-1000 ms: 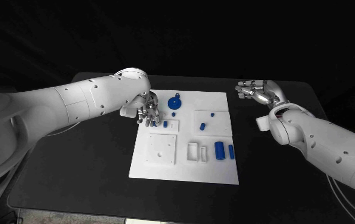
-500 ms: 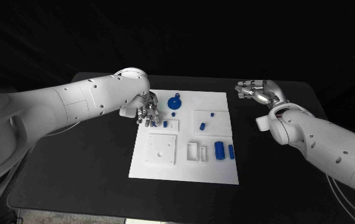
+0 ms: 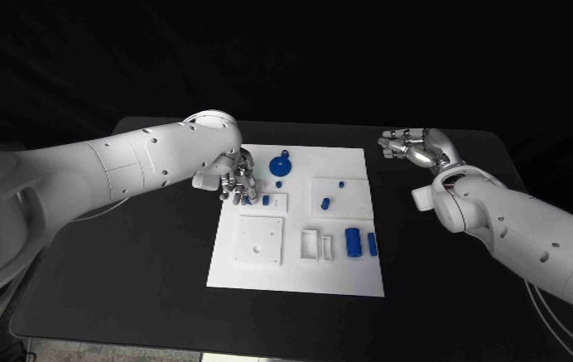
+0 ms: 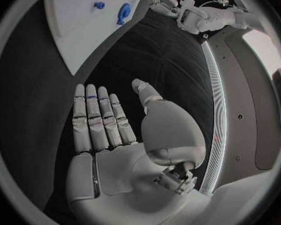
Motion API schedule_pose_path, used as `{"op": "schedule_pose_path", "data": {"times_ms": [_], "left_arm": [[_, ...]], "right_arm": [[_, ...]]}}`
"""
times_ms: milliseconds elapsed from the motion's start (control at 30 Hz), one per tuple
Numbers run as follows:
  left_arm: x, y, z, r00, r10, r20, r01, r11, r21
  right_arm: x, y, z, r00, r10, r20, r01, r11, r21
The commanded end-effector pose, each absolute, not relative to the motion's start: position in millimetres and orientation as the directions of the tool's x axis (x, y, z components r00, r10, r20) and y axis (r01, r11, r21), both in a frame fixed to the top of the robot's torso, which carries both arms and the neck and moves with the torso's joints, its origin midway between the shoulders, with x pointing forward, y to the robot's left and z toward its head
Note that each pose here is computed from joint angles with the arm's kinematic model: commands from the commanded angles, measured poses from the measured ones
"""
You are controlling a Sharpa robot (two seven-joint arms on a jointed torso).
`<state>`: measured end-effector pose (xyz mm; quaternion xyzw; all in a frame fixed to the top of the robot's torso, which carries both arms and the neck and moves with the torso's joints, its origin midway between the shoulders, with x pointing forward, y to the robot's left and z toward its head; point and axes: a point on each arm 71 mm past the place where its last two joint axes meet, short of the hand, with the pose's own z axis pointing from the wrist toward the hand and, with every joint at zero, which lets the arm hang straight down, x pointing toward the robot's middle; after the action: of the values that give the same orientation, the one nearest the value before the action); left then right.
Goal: Assemble the parts on the task board
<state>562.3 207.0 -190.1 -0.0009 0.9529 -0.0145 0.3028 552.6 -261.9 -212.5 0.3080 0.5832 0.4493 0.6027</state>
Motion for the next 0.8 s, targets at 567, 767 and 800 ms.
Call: {"op": "schedule_pose_path", "data": {"times_ms": [567,767,800], "left_arm": [[559.2,203.9,-200.2,-0.817,-0.005,-0.577,0.018,0.999,-0.034],[558.3,201.0,-200.4,-0.819,-0.001,-0.573,0.029,0.999,-0.043],[558.1,200.6,-200.4,-0.82,0.0,-0.573,0.031,0.998,-0.045]], "right_arm": [[552.3,-259.6,-212.4,-0.101,0.899,-0.427,-0.194,0.403,0.894],[552.5,-258.8,-212.7,-0.103,0.899,-0.426,-0.194,0.402,0.895],[552.5,-258.7,-212.8,-0.103,0.899,-0.426,-0.194,0.402,0.895]]}}
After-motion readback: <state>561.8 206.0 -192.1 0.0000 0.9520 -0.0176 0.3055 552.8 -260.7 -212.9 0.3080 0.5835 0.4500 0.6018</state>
